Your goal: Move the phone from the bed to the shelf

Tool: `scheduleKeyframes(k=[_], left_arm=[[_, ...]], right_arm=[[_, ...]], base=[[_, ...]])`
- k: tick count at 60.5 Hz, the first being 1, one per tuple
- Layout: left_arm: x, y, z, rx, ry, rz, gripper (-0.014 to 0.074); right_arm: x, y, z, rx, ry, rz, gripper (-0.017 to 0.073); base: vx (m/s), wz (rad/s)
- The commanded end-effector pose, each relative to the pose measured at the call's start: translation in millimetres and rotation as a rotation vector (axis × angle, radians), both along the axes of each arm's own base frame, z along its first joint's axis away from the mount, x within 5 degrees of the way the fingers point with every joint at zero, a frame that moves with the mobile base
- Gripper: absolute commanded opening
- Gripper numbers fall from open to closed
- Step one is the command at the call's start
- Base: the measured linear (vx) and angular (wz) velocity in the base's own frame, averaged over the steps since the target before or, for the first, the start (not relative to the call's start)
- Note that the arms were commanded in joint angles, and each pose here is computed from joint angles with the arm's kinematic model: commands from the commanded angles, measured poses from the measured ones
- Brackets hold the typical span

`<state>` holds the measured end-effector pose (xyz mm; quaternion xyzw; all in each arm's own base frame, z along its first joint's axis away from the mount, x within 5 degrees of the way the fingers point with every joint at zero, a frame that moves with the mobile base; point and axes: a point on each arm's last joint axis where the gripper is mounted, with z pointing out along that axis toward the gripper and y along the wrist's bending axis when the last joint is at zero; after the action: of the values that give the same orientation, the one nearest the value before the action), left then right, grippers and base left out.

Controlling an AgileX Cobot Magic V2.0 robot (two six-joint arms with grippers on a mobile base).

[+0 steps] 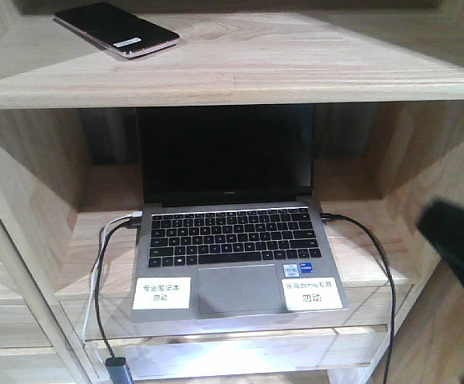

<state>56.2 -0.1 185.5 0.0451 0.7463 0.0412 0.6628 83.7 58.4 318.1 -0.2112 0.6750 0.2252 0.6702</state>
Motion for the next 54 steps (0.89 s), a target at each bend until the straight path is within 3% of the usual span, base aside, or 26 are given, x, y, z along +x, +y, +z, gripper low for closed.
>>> scheduleKeyframes(k=[1, 54], left_arm=[[-1.2, -0.3, 14.7, -0.015, -0.106, -0.004, 0.0001], [-1.2, -0.3, 14.7, -0.015, -0.106, -0.004, 0.0001]], right_arm=[[-4.4, -7.2, -1.6, 0.026, -0.031, -0.05, -0.0009], [-6.5, -10.4, -8.0, 0.029, -0.035, -0.072, -0.0009]], base=[[0.0, 0.0], [0.0, 0.0]])
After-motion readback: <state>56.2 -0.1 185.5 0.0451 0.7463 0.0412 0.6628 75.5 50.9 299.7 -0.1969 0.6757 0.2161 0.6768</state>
